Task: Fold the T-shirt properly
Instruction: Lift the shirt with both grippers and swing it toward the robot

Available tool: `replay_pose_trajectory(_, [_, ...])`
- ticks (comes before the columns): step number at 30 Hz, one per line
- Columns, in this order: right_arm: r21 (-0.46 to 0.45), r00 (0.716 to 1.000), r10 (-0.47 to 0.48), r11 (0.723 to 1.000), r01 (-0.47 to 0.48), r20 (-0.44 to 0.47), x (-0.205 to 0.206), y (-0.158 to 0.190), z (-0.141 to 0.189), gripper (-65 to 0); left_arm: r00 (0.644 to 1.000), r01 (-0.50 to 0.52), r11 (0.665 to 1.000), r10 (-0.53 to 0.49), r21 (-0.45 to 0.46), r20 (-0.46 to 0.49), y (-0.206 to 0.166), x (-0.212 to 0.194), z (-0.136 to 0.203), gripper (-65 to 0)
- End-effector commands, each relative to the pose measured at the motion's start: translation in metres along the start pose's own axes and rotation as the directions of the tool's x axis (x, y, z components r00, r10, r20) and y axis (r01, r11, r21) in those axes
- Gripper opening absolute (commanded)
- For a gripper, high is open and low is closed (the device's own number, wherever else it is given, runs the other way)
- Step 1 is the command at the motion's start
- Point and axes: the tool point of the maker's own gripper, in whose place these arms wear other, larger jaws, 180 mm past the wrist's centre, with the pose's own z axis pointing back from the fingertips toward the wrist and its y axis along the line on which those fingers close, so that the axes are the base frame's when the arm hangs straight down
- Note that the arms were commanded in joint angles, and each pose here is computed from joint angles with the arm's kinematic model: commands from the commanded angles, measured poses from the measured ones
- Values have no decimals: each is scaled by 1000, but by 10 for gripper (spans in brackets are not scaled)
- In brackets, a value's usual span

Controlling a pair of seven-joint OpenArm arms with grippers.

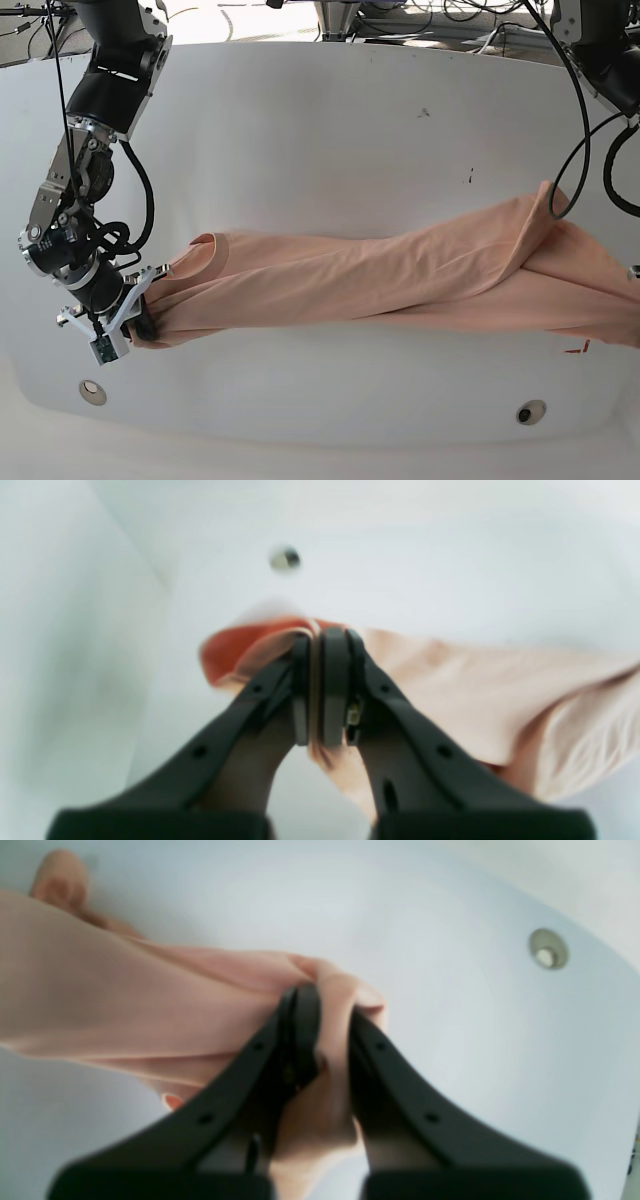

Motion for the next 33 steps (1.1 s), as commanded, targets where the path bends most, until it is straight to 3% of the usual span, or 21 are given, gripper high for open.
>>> replay_pose_trajectory(1, [-39,997,19,999,-16,79,39,-25,3,-650,990,-56,998,53,15,134,10,47,1,-633])
replay_pose_trajectory(9, [-62,982,112,993,-104,151,113,-48,1,-650,935,-187,982,178,0,306,38,122,-3,-633])
replay_pose_trajectory(15, [-94,961,182,982,-166,209,170,-60,11,-650,910,-182,983,174,-14,376,41,179,-9,-633])
replay_pose_trajectory(23, [-159,894,319,946,-282,315,269,-58,42,-650,847,-162,982,187,-93,498,33,258,-2,-633])
replay_pose_trajectory(33, [-210,862,349,934,-288,369,337,-76,75,-648,782,-162,971,234,-174,577,30,321,10,-633])
